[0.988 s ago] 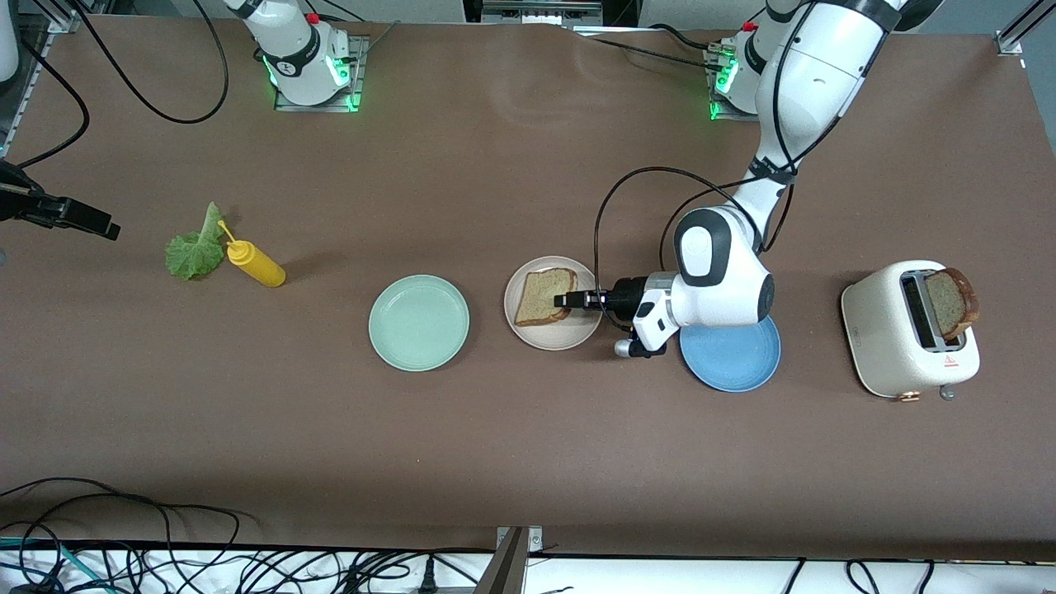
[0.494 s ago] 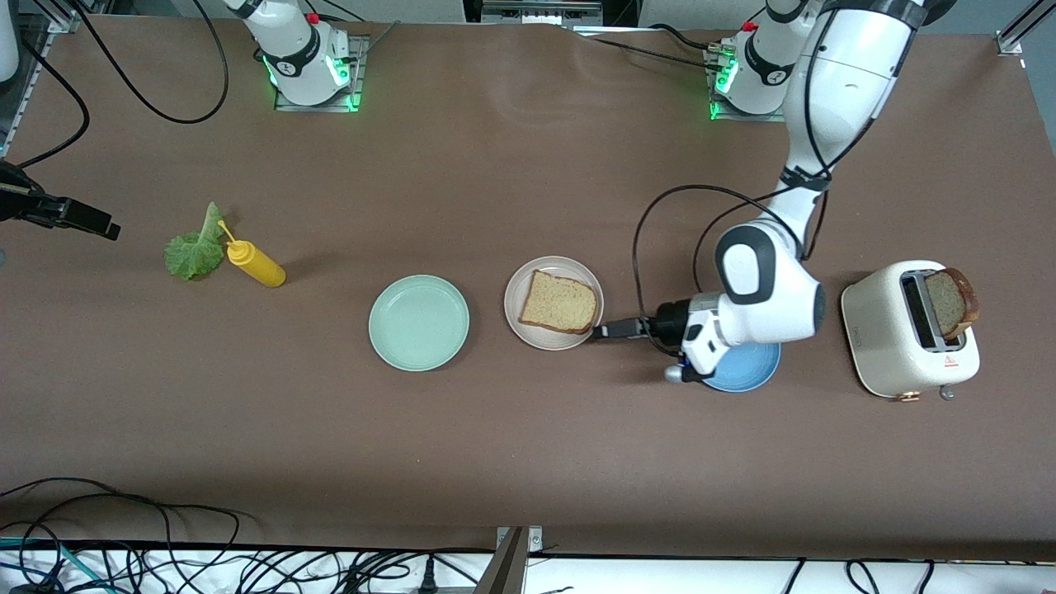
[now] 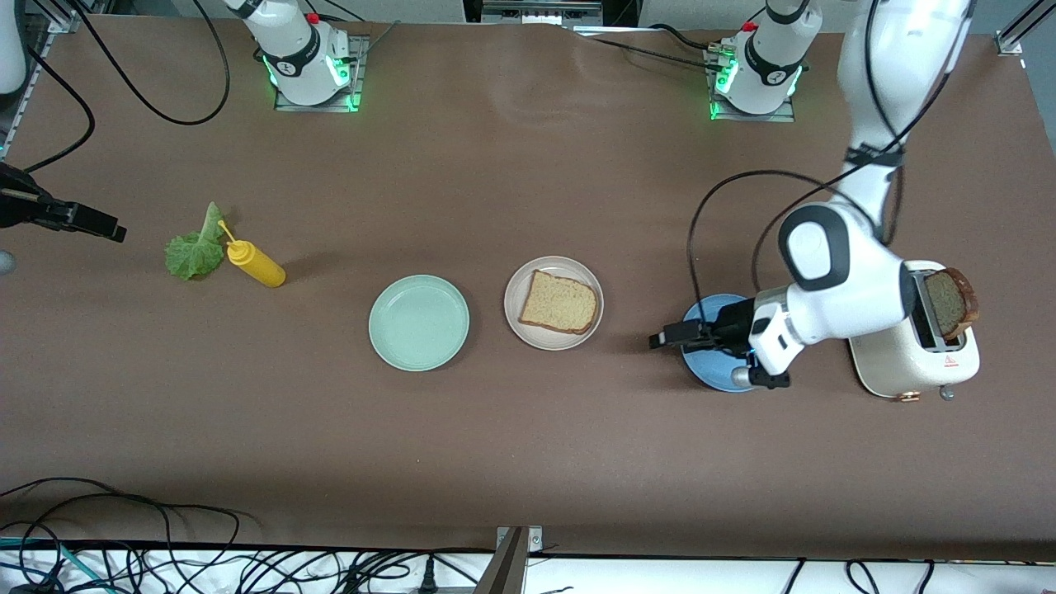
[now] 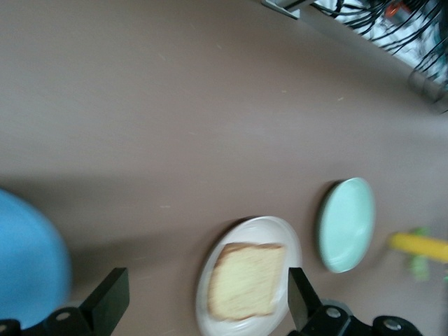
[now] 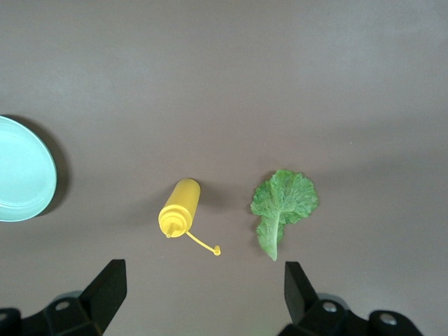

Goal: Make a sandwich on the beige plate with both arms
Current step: 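Raise the left gripper back while the right gripper reaches the lettuce, then lower the right gripper and grasp the green lettuce leaf stem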

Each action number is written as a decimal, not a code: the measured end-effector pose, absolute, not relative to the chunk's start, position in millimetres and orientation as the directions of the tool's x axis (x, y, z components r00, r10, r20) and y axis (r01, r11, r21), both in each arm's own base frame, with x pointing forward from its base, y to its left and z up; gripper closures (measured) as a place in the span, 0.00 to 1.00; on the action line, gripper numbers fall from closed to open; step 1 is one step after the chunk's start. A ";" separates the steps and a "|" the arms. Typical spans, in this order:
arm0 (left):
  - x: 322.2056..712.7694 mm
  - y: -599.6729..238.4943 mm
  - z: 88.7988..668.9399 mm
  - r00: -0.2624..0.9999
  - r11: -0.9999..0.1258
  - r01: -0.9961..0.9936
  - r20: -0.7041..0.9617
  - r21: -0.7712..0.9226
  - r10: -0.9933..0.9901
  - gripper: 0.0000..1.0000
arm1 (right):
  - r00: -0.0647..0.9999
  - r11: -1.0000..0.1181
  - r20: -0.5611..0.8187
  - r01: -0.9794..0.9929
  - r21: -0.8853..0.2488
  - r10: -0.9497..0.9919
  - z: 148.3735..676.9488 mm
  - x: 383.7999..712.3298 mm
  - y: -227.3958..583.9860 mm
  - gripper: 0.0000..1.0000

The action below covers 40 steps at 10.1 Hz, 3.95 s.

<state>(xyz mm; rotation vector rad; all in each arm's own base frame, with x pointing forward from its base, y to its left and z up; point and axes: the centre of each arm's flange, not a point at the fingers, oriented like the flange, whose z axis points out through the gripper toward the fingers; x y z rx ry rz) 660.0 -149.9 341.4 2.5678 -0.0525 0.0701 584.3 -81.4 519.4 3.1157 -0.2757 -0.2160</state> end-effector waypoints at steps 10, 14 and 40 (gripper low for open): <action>527.3 22.7 610.7 0.974 -0.973 -0.225 0.001 -0.044 -0.225 0.00 | 0.892 -0.957 -0.347 -0.279 0.084 -0.291 309.6 543.2 -163.5 0.00; 498.5 44.0 632.7 0.983 -0.983 -0.180 -0.031 -0.022 -0.179 0.00 | 0.861 -0.943 -0.388 -0.318 0.097 -0.330 233.3 503.8 -184.1 0.00; 505.8 47.5 624.0 0.984 -0.985 -0.174 -0.046 -0.014 -0.173 0.00 | 0.781 -0.945 -0.537 -0.301 0.127 -0.320 191.5 515.5 -205.0 0.61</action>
